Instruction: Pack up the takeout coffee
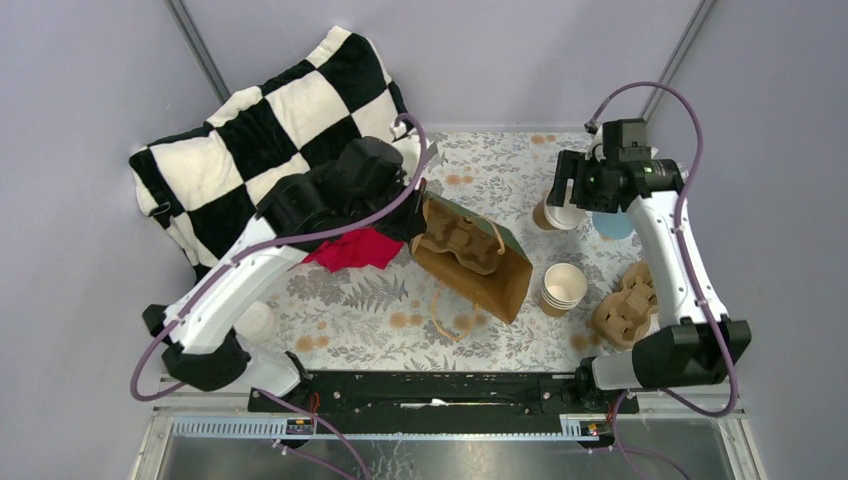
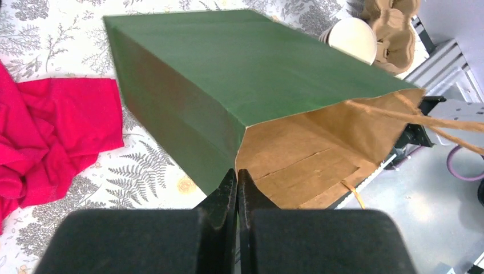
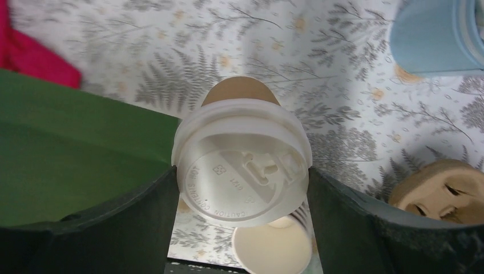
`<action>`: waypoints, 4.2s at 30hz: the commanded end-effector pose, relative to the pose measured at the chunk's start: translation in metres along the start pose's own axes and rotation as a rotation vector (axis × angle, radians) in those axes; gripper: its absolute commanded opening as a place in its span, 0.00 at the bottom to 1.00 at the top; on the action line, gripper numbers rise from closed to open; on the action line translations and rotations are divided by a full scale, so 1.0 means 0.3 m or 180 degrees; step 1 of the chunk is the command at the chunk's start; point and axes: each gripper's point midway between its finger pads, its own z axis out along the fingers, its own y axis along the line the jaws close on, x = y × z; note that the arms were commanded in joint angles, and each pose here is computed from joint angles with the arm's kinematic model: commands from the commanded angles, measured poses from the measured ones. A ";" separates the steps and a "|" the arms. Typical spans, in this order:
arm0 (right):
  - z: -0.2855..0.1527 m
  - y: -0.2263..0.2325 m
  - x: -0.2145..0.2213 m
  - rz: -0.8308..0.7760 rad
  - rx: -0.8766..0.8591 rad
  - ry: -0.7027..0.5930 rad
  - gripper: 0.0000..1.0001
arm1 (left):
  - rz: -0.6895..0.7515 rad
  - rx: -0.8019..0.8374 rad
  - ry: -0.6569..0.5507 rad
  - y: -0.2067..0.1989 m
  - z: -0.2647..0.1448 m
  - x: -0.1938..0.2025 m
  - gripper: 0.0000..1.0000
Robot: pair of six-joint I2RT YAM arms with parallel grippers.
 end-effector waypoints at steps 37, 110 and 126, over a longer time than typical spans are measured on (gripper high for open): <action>-0.783 0.694 -0.065 -0.1356 -0.3067 -0.1277 0.78 | -0.0433 -0.0839 0.0005 0.154 0.086 0.076 0.00; -0.309 0.739 0.299 -0.4363 -0.1375 -0.0800 0.69 | -0.0518 -0.0064 -0.0252 0.201 0.077 0.162 0.00; -0.203 0.760 0.417 -0.4972 -0.1239 -0.0647 0.70 | -0.0277 0.0042 -0.0383 0.208 0.084 0.234 0.00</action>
